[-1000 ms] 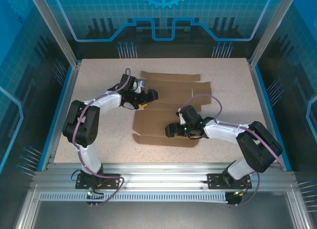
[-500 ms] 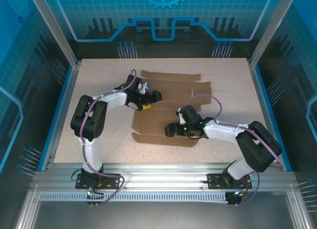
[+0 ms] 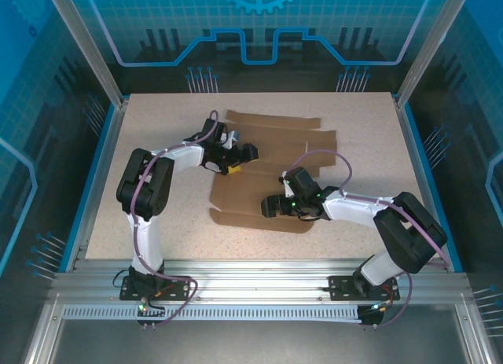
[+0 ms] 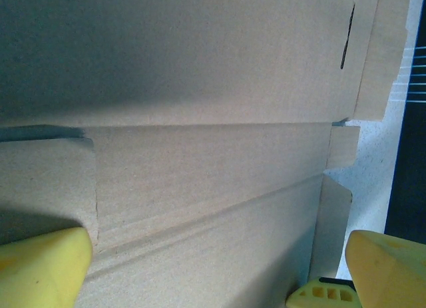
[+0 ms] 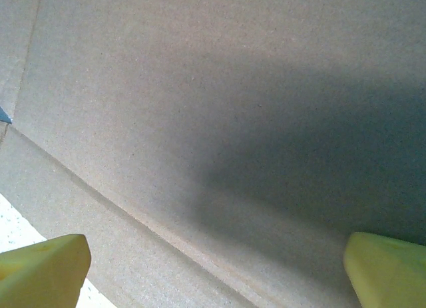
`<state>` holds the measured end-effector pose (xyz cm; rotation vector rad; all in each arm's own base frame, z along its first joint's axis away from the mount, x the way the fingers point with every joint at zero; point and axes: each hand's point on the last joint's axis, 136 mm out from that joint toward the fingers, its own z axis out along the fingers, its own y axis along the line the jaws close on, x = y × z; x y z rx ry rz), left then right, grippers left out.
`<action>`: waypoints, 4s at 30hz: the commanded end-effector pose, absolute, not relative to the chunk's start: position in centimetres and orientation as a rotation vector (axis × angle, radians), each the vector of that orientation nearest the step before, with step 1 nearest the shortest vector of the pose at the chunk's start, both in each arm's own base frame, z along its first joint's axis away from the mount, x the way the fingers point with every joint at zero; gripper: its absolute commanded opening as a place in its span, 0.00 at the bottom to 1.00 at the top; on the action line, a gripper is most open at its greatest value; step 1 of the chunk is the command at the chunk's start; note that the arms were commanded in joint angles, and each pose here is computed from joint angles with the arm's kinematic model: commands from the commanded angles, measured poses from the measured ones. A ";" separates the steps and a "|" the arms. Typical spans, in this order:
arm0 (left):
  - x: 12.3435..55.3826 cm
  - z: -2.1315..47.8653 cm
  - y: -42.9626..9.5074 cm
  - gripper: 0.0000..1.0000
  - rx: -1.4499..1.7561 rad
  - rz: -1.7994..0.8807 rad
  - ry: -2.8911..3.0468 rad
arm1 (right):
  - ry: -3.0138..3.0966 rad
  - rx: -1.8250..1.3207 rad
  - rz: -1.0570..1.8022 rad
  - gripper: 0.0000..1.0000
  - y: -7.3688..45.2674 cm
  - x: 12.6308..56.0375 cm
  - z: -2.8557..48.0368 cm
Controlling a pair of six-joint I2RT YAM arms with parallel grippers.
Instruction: Fold the paper box
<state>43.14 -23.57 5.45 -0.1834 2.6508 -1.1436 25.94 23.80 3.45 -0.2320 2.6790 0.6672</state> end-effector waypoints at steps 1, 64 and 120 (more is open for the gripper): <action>41.5 3.4 -22.6 0.99 -0.253 -1.082 2.708 | 2.826 -0.202 0.547 1.00 21.1 23.5 1.3; 47.5 14.4 -13.8 0.99 -0.386 -0.918 2.435 | 2.801 -0.370 0.593 1.00 24.2 24.3 2.0; 61.4 9.7 -20.3 0.99 -0.241 -1.165 2.268 | 2.844 -0.422 0.579 1.00 23.5 22.6 0.9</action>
